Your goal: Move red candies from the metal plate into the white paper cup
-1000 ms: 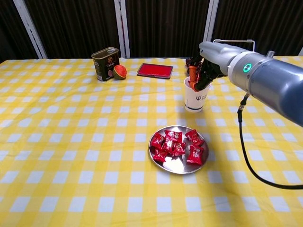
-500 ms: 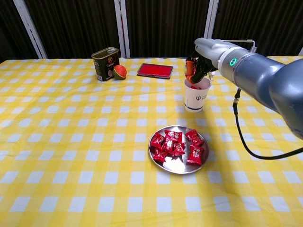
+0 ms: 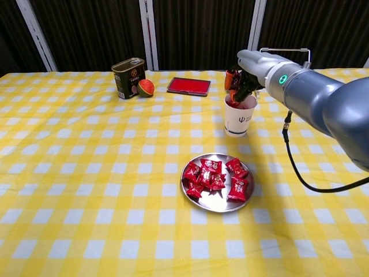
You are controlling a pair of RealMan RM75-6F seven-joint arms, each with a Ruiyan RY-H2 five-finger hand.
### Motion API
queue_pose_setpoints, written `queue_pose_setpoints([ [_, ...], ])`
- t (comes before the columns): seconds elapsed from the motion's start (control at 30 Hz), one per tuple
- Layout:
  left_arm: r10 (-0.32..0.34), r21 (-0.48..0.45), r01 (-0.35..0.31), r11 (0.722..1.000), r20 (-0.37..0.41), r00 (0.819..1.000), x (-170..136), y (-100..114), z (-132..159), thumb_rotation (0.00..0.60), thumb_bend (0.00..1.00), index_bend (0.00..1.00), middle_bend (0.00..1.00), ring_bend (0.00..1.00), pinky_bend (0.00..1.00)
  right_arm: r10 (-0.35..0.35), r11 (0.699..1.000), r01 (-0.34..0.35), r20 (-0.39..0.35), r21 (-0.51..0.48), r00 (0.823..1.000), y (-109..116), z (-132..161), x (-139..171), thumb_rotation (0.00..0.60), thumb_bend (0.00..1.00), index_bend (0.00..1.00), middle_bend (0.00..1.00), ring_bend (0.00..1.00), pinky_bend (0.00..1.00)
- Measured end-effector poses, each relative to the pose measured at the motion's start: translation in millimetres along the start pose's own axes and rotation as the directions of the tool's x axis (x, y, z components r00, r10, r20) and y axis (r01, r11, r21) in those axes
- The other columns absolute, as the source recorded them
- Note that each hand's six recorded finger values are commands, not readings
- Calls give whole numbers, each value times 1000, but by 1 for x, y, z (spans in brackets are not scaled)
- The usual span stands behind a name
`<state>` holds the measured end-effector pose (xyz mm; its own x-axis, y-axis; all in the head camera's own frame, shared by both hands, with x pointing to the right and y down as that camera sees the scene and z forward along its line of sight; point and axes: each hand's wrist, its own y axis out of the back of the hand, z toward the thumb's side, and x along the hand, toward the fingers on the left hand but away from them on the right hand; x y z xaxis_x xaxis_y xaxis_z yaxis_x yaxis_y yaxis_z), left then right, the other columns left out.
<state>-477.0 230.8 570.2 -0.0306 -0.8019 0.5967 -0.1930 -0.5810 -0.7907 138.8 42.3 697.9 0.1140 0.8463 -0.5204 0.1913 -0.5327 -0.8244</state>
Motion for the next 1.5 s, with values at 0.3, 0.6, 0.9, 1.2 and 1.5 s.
queue_pose_setpoints([
  [0.3,5,3,-5,1000,4,1000,0,1,0,600,27,0,0,0,0,-17,1000,17,-20,-17,1000,10,2,10,600,536,398,868,889,1000],
  [0.6,9,5,-9,1000,7,1000,-1,1,0,600,27,0,0,0,0,36,999,-39,-97,-21,995,11,5,50,600,423,353,868,868,998],
  [0.9,4,-28,-4,1000,-10,1000,-3,3,-2,600,27,0,0,0,0,205,979,-200,-149,46,967,-15,-3,116,600,351,234,838,837,983],
  [1.2,17,-15,-17,1000,-3,1000,-4,4,-2,600,27,0,0,0,0,302,953,-295,-135,74,944,-46,-7,146,600,350,234,838,837,982],
  [1.5,18,-12,-18,1000,-3,1000,-4,3,-3,600,27,0,0,0,0,324,946,-317,-138,74,936,-72,1,149,600,348,234,838,837,983],
])
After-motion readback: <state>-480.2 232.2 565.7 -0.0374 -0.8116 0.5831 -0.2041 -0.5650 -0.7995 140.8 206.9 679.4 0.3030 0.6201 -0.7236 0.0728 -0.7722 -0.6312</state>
